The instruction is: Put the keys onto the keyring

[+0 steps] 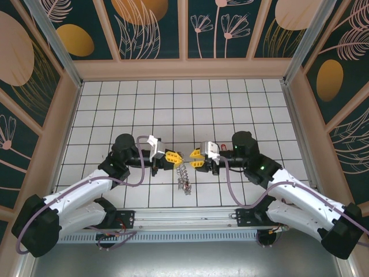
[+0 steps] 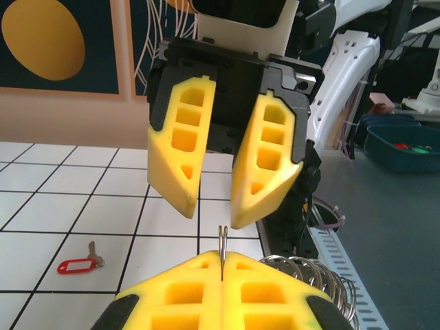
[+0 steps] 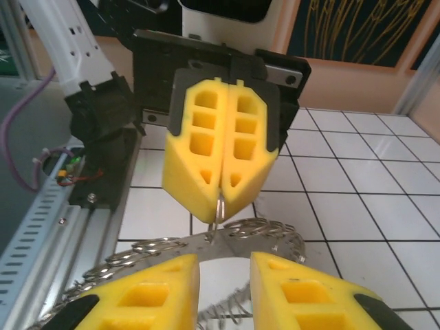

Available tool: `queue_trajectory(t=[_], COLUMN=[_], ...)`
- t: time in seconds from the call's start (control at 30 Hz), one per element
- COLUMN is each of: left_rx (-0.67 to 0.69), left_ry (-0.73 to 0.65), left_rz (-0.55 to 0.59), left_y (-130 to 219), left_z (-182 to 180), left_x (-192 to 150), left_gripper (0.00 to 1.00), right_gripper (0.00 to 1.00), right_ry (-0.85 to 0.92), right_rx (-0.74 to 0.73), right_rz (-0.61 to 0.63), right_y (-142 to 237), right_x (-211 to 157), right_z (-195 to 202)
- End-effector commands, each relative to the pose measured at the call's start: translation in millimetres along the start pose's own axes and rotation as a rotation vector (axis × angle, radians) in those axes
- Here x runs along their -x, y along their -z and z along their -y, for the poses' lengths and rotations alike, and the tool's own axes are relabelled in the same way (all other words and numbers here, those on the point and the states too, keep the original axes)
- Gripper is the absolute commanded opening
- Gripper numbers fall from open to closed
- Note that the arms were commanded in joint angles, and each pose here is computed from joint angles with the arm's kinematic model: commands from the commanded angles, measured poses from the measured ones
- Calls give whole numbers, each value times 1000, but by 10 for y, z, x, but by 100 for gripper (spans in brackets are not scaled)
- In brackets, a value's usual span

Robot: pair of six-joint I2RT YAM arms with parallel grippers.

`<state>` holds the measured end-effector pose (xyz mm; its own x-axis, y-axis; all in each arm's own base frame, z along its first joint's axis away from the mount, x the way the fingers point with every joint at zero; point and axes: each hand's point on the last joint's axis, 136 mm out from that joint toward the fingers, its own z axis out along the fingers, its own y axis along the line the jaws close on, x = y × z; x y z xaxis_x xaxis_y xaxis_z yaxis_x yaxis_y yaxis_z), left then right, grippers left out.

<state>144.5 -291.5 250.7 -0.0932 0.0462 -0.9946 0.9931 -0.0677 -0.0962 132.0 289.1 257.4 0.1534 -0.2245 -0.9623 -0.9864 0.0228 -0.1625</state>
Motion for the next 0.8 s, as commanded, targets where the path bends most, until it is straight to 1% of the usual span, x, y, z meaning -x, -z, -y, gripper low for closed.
queue_trajectory(t=[0.0, 0.13, 0.3, 0.4, 0.6, 0.77], left_rx=[-11, -4, -11, -12, -6, -8], left_ry=[-72, -72, -76, -79, -84, -61], left_rz=[89, 123, 137, 148, 181, 197], left_y=[28, 47, 47, 45, 42, 12], left_z=[69, 79, 90, 94, 107, 121], left_x=[260, 296, 301, 305, 335, 312], left_gripper=[0, 0, 0, 0, 0, 0], right_gripper=[27, 27, 26, 23, 22, 20], right_ry=[12, 5, 1, -8, -13, -7], right_rx=[43, 34, -1, -7, -6, -18], right_rz=[86, 113, 121, 136, 147, 182], right_y=[-7, -35, -90, -118, -183, -183], right_x=[140, 164, 163, 171, 159, 220], right_z=[-55, -39, 14, 26, 6, 1])
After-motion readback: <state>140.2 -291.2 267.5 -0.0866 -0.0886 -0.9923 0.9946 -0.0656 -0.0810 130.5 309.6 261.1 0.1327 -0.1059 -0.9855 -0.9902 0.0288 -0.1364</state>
